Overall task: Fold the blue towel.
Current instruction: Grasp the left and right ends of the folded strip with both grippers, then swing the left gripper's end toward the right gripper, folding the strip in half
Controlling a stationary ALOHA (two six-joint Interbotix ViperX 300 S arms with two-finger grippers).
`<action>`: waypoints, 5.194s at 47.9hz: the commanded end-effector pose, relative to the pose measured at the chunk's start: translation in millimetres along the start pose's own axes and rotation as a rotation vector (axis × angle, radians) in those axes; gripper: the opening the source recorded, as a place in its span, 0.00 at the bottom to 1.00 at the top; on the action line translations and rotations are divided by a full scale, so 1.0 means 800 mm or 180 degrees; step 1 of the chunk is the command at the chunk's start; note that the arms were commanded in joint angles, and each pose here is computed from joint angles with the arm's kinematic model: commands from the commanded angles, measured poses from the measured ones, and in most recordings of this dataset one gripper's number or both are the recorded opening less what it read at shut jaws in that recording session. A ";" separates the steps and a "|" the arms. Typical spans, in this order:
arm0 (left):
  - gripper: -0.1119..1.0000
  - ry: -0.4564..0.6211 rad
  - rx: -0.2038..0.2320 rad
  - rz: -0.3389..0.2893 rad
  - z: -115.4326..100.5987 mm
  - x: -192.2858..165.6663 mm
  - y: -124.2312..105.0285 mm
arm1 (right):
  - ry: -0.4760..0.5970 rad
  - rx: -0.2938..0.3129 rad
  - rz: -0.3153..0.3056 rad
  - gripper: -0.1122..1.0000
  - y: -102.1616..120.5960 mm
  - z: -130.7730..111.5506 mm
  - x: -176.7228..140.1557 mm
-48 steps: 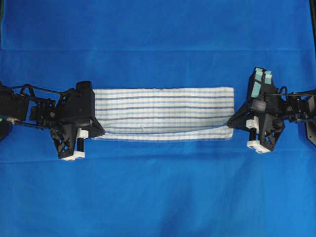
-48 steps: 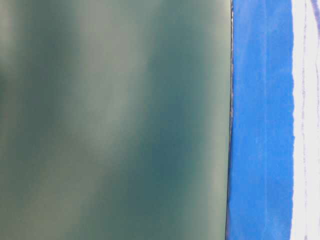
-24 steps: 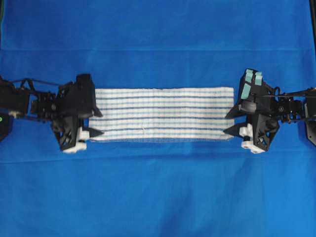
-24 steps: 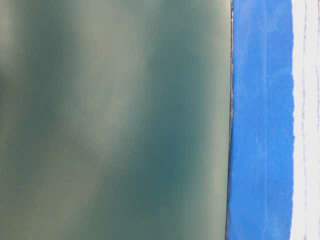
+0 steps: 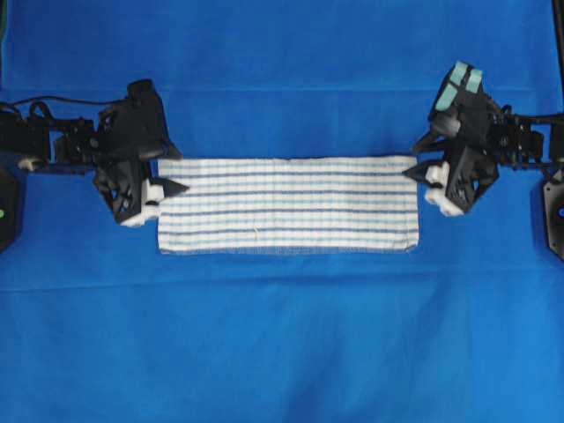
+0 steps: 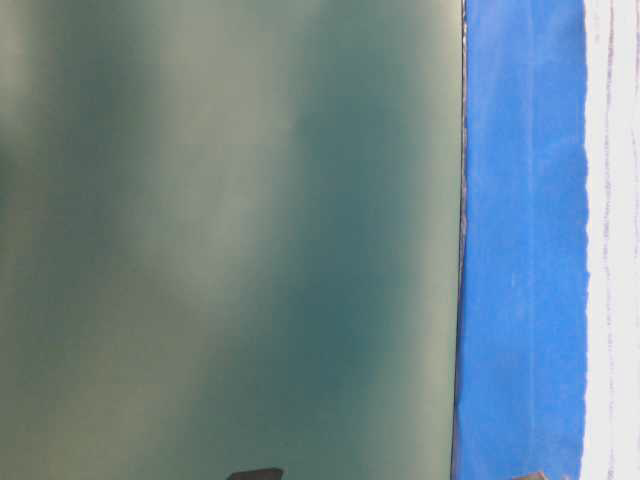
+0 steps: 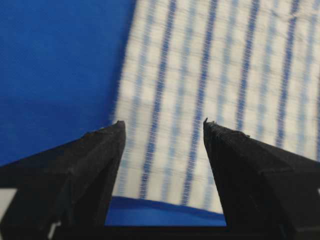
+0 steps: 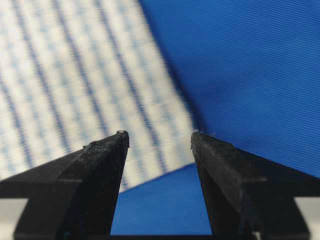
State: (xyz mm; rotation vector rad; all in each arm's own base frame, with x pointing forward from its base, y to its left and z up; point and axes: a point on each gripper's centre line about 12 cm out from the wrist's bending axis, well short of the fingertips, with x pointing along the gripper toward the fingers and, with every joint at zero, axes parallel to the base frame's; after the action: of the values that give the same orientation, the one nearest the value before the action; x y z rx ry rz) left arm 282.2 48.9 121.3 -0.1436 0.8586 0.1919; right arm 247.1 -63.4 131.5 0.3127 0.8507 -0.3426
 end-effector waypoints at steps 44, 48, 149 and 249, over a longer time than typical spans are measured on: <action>0.17 0.0358 -0.0215 0.0176 -0.028 0.034 0.030 | 0.0236 -0.0083 -0.0102 0.12 -0.015 -0.006 0.054; 0.11 0.0358 -0.0215 0.0176 -0.027 0.035 0.030 | 0.0236 -0.0083 -0.0102 0.12 -0.015 -0.006 0.053; 0.11 -0.1155 0.0565 -0.0859 0.245 0.020 -0.197 | -0.1090 -0.0331 -0.0829 0.12 -0.095 0.244 -0.034; 0.47 -0.0845 -0.0227 -0.0832 0.139 0.076 -0.157 | -0.0725 -0.0571 -0.0726 0.13 -0.094 0.242 0.069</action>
State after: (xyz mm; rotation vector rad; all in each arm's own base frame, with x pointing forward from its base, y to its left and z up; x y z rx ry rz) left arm 428.6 -44.2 132.5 -0.2845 0.6104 0.0038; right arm 376.4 -217.6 176.4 0.0359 0.7387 -0.5001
